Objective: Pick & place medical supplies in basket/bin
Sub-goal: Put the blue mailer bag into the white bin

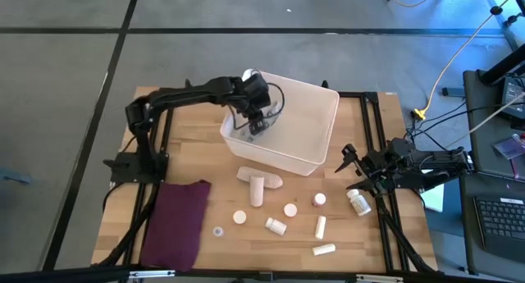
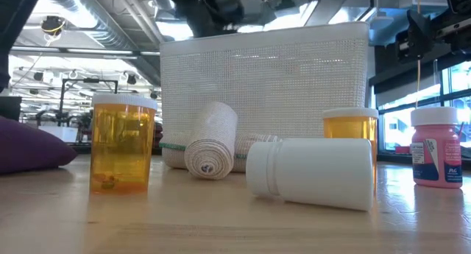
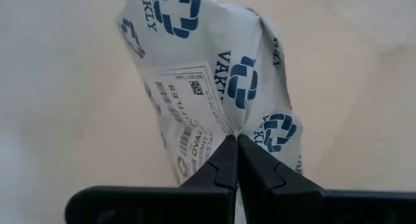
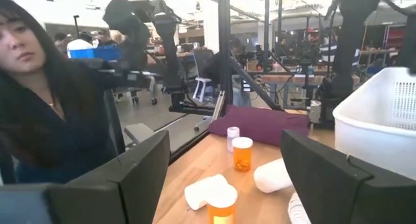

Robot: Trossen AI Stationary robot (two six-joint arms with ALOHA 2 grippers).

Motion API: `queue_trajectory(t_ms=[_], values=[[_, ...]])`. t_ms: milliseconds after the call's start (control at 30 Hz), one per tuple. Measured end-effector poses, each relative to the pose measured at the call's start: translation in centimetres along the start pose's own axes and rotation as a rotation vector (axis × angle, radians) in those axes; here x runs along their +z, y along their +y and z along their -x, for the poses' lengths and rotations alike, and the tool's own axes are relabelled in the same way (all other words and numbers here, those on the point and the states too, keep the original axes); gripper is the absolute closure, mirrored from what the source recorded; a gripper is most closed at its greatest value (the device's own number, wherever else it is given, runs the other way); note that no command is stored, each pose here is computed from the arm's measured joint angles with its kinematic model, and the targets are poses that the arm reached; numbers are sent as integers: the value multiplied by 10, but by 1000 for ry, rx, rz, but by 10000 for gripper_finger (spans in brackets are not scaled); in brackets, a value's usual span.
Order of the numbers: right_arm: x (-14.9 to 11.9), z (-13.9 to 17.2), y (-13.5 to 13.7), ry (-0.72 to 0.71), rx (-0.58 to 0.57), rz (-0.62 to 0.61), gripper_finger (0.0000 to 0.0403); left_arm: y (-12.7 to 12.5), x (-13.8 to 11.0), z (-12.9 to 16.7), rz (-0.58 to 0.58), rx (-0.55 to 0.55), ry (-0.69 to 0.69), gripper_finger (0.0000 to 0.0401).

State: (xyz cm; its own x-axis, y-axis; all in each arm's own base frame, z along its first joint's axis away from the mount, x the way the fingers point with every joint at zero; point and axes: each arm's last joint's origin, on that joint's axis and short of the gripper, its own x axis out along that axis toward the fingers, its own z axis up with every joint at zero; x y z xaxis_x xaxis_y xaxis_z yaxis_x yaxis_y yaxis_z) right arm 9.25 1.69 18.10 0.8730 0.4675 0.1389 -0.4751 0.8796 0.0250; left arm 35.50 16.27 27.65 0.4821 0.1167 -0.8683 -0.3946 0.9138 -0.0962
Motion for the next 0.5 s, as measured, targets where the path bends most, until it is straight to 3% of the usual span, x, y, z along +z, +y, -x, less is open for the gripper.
queue_trajectory(t_ms=[200,500], values=[[0,0,0,0,0,-5,108,17,-8,-19,117,35,115,400],[0,0,0,0,0,-8,108,18,-7,-19,141,40,95,399]])
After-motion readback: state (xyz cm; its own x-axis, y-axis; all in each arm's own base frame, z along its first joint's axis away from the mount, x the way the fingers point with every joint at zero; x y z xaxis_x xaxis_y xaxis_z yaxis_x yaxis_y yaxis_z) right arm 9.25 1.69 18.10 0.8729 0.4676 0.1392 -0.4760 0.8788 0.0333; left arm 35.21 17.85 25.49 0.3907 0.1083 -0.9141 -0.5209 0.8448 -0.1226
